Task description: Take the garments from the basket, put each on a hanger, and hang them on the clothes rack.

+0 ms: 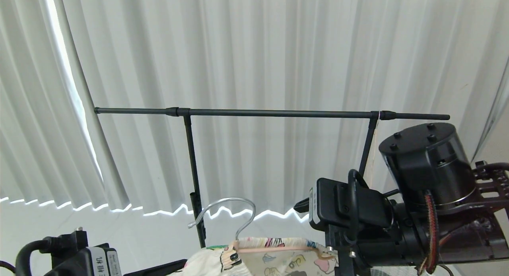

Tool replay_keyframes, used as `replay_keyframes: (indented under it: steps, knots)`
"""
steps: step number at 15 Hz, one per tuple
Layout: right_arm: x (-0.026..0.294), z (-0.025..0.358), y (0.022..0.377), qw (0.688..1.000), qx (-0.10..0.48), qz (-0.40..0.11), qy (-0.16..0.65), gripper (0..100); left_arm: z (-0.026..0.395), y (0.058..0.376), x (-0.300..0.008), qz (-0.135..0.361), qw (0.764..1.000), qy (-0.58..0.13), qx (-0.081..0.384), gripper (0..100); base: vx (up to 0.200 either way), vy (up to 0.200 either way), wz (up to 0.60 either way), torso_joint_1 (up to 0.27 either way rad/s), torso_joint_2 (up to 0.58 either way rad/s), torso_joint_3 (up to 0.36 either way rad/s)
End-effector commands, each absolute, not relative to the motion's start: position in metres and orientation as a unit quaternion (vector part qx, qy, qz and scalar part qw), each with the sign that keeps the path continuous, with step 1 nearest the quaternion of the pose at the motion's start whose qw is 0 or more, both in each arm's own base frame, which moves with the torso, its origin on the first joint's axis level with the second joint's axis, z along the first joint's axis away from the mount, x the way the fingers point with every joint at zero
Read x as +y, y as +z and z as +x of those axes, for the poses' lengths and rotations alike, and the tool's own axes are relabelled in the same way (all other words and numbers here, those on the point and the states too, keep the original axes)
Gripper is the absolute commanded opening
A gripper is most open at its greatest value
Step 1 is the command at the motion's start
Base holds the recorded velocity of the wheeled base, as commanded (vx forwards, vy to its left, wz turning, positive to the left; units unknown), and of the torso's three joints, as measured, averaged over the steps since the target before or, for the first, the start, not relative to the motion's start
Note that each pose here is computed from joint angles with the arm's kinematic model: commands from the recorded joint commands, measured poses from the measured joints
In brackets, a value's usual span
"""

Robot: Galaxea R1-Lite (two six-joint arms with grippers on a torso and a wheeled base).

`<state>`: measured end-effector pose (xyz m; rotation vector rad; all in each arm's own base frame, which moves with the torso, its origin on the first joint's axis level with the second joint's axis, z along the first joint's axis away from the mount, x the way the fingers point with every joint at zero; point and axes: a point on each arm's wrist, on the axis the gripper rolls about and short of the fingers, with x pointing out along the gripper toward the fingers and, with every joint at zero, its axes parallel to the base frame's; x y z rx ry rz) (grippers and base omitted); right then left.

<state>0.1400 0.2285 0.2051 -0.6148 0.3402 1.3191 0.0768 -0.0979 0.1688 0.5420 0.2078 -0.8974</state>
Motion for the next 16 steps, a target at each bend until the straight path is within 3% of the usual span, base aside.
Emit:
replay_keyframes:
  steps: [1, 4, 10, 11, 16]
  knots:
    - [0.234, 0.143, 0.203, 0.732, 0.159, -0.281, 0.6, 100, 0.077, 0.169, -0.099, 0.257, 0.861, -0.428, 0.099, 0, 0.0, 0.0, 0.0, 0.0, 0.0, 0.0]
    - [0.234, 0.143, 0.203, 0.732, 0.158, -0.28, 0.6, 100, 0.079, 0.181, -0.103, 0.237, 0.865, -0.439, 0.064, 0, 0.0, 0.0, 0.0, 0.0, 0.0, 0.0]
    - [0.232, 0.142, 0.206, 0.734, 0.154, -0.279, 0.6, 100, 0.078, 0.182, -0.103, 0.235, 0.864, -0.441, 0.061, 0, 0.0, 0.0, 0.0, 0.0, 0.0, 0.0]
    - [0.232, 0.142, 0.206, 0.734, 0.154, -0.279, 0.6, 0, 0.078, 0.182, -0.103, 0.236, 0.864, -0.441, 0.061, 0, 0.0, 0.0, 0.0, 0.0, 0.0, 0.0]
    - [0.233, 0.143, 0.206, 0.735, 0.15, -0.281, 0.598, 0, 0.079, 0.183, -0.103, 0.236, 0.864, -0.441, 0.058, 0, 0.0, 0.0, 0.0, 0.0, 0.0, 0.0]
